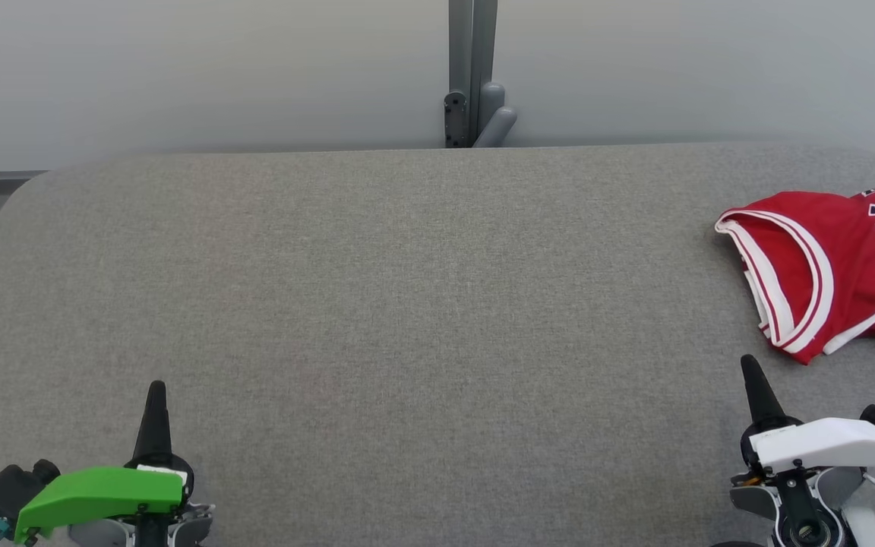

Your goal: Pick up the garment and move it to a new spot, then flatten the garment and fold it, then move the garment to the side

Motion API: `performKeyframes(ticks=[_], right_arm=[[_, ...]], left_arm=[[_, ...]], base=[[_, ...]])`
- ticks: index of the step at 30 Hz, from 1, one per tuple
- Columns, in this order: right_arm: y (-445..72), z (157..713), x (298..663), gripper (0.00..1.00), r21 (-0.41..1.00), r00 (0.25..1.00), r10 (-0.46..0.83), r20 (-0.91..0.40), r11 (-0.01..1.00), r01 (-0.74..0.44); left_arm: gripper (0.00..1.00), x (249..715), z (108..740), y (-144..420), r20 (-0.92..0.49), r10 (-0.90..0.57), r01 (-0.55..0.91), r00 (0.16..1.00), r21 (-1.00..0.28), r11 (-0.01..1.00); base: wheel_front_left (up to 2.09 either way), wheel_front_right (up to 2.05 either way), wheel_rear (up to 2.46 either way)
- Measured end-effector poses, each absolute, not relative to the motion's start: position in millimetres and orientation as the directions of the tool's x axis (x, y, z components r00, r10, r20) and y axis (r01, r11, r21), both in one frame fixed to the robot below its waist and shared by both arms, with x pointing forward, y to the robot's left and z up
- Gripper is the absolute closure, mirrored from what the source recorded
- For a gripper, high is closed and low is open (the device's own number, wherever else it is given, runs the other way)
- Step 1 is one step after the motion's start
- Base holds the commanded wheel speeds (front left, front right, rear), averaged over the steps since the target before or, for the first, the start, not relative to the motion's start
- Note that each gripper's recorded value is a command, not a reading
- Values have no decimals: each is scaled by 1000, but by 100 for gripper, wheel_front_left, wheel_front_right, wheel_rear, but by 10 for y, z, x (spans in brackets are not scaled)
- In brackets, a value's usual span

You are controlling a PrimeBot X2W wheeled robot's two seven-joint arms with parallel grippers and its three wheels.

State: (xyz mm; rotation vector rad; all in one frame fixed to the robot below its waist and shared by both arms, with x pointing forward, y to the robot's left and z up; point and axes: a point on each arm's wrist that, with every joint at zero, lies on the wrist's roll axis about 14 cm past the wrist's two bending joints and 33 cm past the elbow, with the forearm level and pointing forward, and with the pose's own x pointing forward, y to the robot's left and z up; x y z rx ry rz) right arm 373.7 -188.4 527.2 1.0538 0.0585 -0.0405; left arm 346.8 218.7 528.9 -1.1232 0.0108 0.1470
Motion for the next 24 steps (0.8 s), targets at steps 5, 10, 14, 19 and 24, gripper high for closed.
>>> performKeyframes(ticks=[5, 10, 14, 19, 24], right_arm=[[-1888, 5311, 3770, 100, 894, 998, -3, -59, 446, 54], [-1899, 5318, 3777, 100, 916, 998, -3, -58, 398, 55], [-1903, 5353, 3804, 100, 932, 999, -2, -49, 359, 47], [-1913, 5357, 3810, 100, 949, 999, 0, -48, 313, 46], [-1921, 5391, 3834, 100, 963, 999, 0, -39, 269, 38]], left_arm=[[100, 3505, 5319, 2178, -77, 104, -111, 992, -919, 379], [100, 3544, 5355, 2167, -71, 96, -100, 993, -936, 337], [100, 3575, 5377, 2152, -67, 87, -91, 994, -946, 310], [100, 3616, 5412, 2134, -60, 76, -78, 995, -960, 269], [100, 3644, 5425, 2113, -58, 64, -71, 996, -971, 228]], base=[[0, 0, 0], [0, 0, 0], [0, 0, 0], [0, 0, 0], [0, 0, 0]])
